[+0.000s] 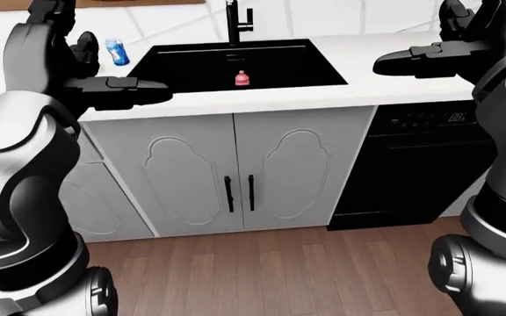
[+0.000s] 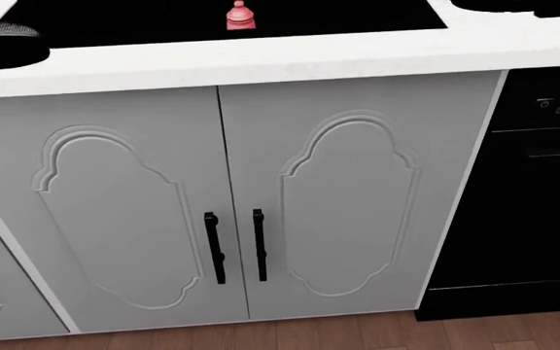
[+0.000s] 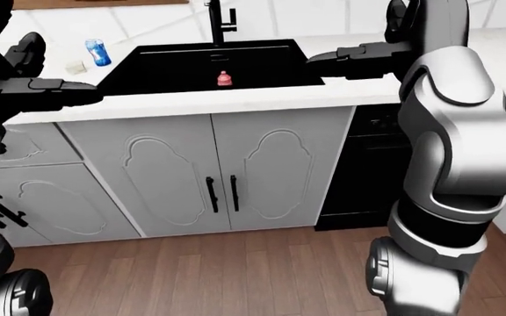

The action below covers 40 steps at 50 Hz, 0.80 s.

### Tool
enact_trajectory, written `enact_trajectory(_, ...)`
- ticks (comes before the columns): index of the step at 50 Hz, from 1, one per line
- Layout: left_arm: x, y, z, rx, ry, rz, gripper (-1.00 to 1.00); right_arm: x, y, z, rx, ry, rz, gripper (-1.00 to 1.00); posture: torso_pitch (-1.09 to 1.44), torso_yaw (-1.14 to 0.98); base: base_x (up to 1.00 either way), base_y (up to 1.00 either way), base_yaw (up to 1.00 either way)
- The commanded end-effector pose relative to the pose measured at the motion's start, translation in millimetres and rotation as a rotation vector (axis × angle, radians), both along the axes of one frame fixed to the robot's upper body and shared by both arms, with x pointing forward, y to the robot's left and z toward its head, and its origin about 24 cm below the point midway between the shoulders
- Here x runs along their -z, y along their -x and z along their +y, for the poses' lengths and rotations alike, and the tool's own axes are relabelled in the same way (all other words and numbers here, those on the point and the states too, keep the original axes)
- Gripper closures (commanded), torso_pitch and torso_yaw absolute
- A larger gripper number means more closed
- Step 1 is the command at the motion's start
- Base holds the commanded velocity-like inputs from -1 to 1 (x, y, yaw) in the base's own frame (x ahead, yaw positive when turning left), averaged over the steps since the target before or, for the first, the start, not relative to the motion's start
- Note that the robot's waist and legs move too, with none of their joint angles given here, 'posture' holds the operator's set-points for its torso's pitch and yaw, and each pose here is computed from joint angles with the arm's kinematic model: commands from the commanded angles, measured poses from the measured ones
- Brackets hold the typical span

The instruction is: Turn the sink spout to the right.

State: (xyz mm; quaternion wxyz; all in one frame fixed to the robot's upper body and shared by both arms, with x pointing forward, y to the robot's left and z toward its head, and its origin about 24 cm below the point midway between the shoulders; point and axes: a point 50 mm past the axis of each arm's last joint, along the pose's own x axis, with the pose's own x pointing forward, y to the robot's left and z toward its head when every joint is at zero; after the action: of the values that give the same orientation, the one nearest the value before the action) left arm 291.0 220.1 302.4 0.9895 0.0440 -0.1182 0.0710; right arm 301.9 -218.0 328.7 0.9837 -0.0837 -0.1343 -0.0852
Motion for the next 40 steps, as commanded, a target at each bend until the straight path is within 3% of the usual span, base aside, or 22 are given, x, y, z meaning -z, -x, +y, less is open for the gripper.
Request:
enact_trajectory(1,-14,5.8,3.4,-0.019,-0.004,-0.065,-1.0,-13,5.4,3,-0.01,0.012,-0.061,-1.0,0.0,0.0,0.18,0.0,0.0)
enact_trajectory(40,-26,16.1,14.6,-0.052,0.01,-0.092,-1.0,-19,8.3,0,-0.01,0.009,-0.071,-1.0,0.0,0.0,0.17,0.0,0.0)
